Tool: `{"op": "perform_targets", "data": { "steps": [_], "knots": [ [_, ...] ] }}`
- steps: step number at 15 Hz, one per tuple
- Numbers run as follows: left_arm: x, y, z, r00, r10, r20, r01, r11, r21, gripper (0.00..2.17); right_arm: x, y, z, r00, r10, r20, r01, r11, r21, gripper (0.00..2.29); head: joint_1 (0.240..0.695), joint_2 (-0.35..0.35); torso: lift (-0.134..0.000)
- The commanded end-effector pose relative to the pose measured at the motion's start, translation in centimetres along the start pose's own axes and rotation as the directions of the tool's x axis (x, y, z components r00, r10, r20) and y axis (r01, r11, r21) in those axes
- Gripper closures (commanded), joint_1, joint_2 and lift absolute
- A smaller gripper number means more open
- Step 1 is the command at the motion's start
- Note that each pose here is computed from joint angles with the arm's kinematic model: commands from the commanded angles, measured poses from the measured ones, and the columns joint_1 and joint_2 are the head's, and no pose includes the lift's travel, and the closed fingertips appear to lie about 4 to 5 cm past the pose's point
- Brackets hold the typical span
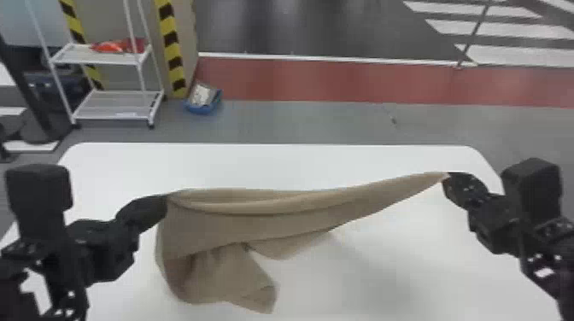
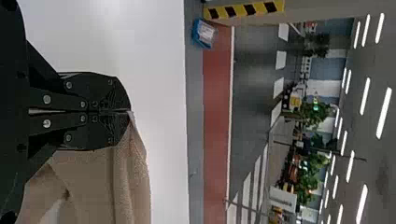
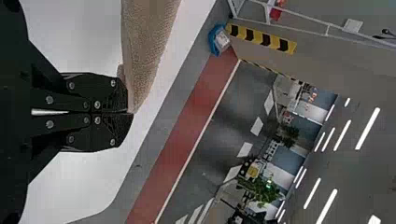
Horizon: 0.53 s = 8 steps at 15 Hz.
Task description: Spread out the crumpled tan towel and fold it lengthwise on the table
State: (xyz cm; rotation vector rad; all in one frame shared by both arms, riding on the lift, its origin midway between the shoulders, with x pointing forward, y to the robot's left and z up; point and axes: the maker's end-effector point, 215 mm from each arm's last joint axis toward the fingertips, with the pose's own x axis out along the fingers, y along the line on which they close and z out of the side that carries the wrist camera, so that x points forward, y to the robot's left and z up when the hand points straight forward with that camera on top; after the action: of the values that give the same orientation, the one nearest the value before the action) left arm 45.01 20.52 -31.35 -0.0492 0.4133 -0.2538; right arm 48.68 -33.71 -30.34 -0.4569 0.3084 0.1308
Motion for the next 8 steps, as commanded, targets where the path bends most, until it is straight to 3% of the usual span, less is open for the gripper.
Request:
{"op": "perform_targets", "data": {
  "steps": [1,5,6,7,8],
  "knots": [
    [3.3,-5.0,2.2,0.996,-0.088,0.02,0.087,0.995,0.048,1.89,-0.1,-0.3,-1.6,1.0,0.0,-0.022,0.0,1.0,0.003,2.15,0.695,-0.147,-0.124],
    [7.9,-10.6,6.0,0.982,-0.181,0.043,0.177,0.98,0.093,1.81,-1.0,-2.8,-3.1,0.998,-0.049,-0.045,0.049,0.999,0.005,2.15,0.695,-0.261,-0.124],
    [8.9,-10.8,5.5,0.984,-0.178,0.011,0.176,0.98,0.097,1.15,-1.2,-3.0,-3.5,0.997,-0.052,-0.052,0.052,0.999,0.006,2.15,0.695,-0.283,-0.124],
    [9.5,-11.0,3.2,0.979,-0.19,-0.075,0.196,0.977,0.084,0.04,-1.4,-2.9,-3.9,0.997,-0.05,-0.06,0.051,0.999,0.004,2.15,0.695,-0.301,-0.124],
    [9.4,-11.0,1.4,0.971,-0.2,-0.133,0.211,0.975,0.069,0.0,-1.6,-2.9,-4.4,0.996,-0.049,-0.068,0.049,0.999,0.003,2.15,0.695,-0.312,-0.124]
  ]
}}
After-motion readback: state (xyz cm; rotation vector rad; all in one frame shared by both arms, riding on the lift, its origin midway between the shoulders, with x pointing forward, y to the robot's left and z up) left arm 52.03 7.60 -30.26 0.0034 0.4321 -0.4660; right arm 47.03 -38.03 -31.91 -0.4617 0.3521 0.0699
